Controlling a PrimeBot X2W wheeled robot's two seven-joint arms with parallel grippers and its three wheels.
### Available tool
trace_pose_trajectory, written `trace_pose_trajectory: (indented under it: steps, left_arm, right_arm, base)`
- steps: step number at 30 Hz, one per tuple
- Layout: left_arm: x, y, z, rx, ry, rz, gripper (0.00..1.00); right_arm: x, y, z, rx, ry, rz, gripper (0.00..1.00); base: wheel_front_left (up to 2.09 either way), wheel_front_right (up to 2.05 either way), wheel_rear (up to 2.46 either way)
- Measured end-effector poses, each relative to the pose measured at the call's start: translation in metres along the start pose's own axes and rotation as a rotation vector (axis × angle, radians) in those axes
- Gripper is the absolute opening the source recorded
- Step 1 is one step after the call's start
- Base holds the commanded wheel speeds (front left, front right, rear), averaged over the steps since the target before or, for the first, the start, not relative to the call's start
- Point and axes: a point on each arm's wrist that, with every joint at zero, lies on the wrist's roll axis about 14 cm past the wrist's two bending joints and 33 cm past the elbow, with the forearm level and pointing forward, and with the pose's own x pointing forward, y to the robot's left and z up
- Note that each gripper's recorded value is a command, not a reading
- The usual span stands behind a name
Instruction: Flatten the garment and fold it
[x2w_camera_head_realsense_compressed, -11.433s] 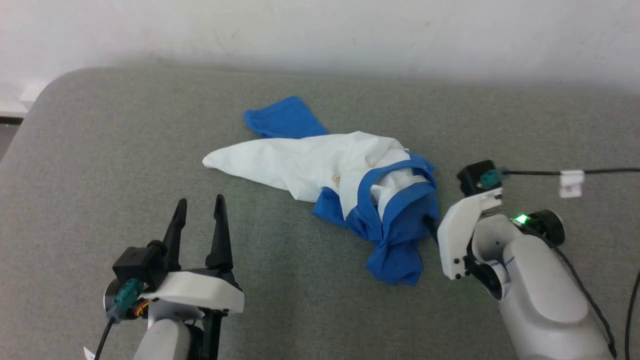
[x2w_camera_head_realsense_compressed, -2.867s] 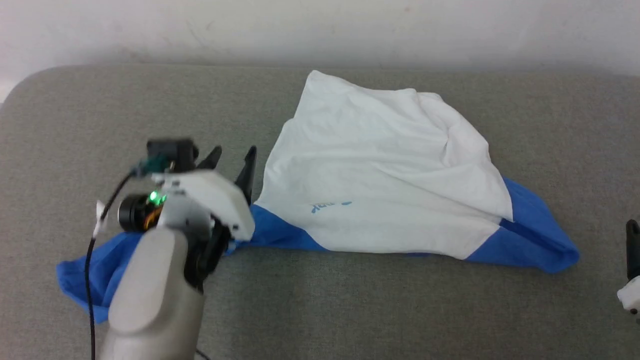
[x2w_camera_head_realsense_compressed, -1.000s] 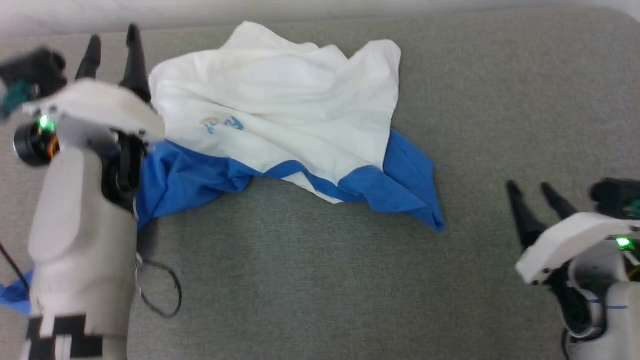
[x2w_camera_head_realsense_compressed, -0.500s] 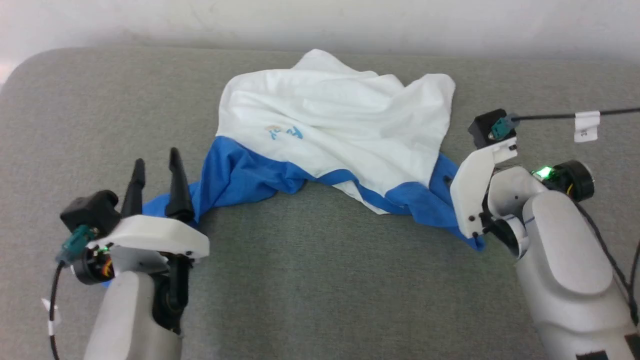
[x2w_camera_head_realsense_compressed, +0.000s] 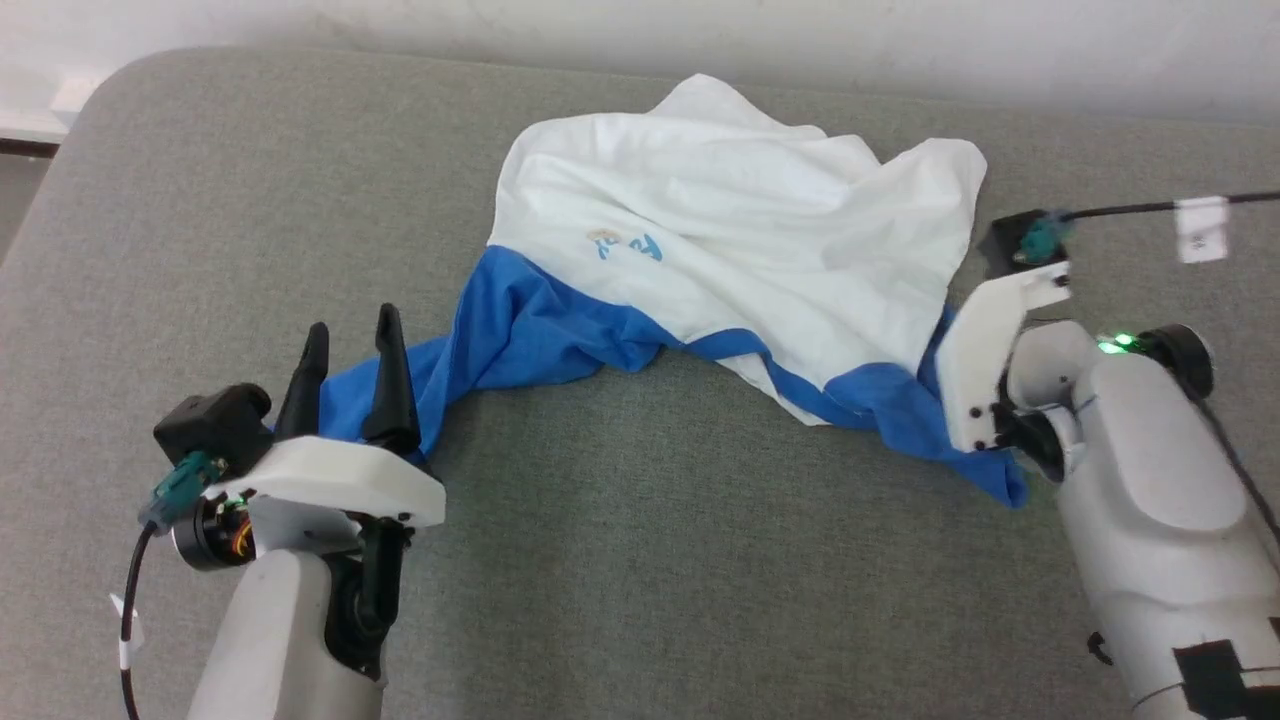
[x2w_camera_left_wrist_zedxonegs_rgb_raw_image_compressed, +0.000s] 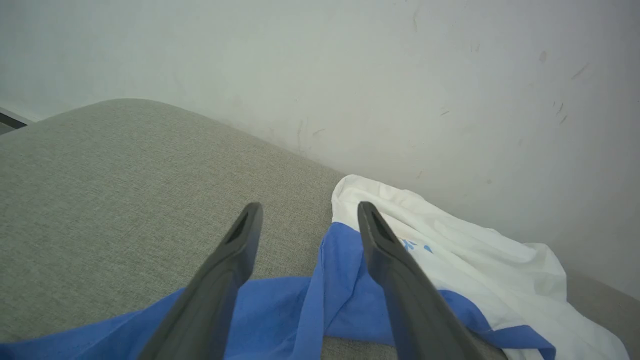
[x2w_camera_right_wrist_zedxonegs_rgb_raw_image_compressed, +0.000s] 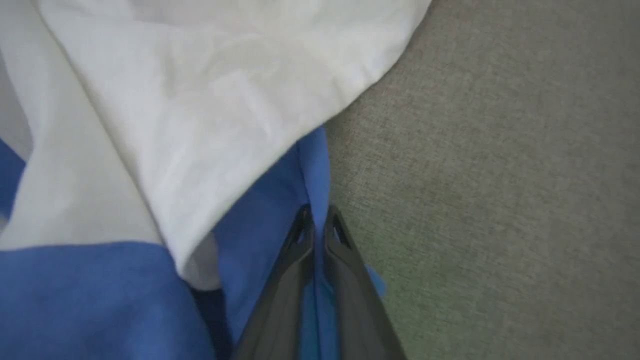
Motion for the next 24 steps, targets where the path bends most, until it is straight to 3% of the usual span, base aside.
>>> trace_pose_trajectory:
  steps: [4,13,18,19,20,24]
  left_arm:
    - [-0.005,-0.002,-0.003,-0.007,0.011,-0.006,1.0]
    - [-0.008,-0.025,-0.01,-0.029,0.036,-0.067,1.0]
    - [-0.008,-0.029,-0.012,-0.032,0.05,-0.083,1.0]
    - [-0.009,-0.03,-0.013,-0.034,0.054,-0.085,1.0]
    - [-0.009,-0.03,-0.013,-0.035,0.056,-0.086,1.0]
    - [-0.012,-0.032,-0.014,-0.034,0.069,-0.095,1.0]
  right_arm:
    - [-0.015,-0.04,0.005,0.141,-0.098,-0.056,0.0]
    - [-0.09,-0.183,-0.034,0.48,-0.245,-0.382,0.0]
    - [-0.112,-0.206,-0.059,0.568,-0.261,-0.505,0.0]
    - [-0.109,-0.2,-0.06,0.579,-0.261,-0.496,0.27]
    - [-0.107,-0.194,-0.06,0.587,-0.262,-0.482,1.0]
    - [-0.116,-0.189,-0.041,0.581,-0.392,-0.481,1.0]
  base:
    - [0.0,0.0,0.0]
    - [0.0,0.0,0.0]
    - [0.0,0.0,0.0]
    - [0.0,0.0,0.0]
    - [0.0,0.0,0.0]
    - [0.0,0.0,0.0]
